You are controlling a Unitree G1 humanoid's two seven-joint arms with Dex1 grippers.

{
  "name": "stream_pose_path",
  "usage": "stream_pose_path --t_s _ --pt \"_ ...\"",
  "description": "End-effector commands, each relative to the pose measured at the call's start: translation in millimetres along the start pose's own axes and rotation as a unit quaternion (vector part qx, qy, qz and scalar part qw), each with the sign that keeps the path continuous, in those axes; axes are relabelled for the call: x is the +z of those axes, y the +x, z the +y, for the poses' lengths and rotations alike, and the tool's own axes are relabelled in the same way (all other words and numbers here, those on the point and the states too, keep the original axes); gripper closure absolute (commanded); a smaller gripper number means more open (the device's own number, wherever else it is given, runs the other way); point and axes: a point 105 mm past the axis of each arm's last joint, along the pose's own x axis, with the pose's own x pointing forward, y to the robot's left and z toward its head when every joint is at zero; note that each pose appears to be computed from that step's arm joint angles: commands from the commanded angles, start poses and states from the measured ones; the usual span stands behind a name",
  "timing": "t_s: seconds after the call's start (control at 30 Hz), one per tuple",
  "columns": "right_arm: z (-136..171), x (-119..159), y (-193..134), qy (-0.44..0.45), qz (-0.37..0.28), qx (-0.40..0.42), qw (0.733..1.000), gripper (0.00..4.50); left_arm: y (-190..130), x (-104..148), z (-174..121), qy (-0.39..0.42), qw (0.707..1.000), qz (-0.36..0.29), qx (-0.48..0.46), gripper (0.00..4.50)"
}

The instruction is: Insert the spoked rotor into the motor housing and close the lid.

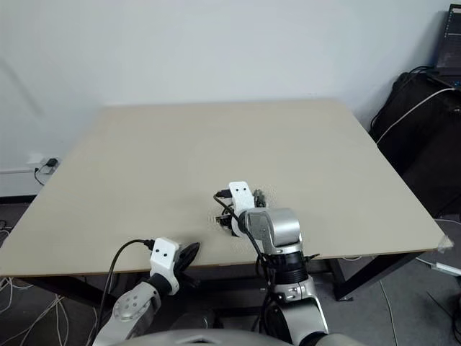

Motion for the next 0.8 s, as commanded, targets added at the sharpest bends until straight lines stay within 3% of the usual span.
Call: stream_pose_path --t_s 0.03,0.33,0.43,0.57,0.8 --pt "32 19 3 0.0 -0.037 0.041 0.998 2.57 0 12 1 0.008 1.0 -0.021 0.002 4.5" --pt "76 42 -13 0.073 -0.085 0.175 0.978 2.57 0 12 1 0.007 1.0 -0.02 0.0 4.5" --pt "92 56 -29 0.104 -0.111 0.247 0.957 3.23 0 11 1 0.007 1.0 -0.02 -0.001 4.5" --pt "96 83 -54 0.136 -0.183 0.3 0.926 4.47 -1 12 1 0.008 1.0 -0.019 -0.004 4.5" --pt "74 107 -77 0.209 -0.255 0.306 0.893 4.47 0 12 2 0.01 1.0 -0.017 -0.009 4.5"
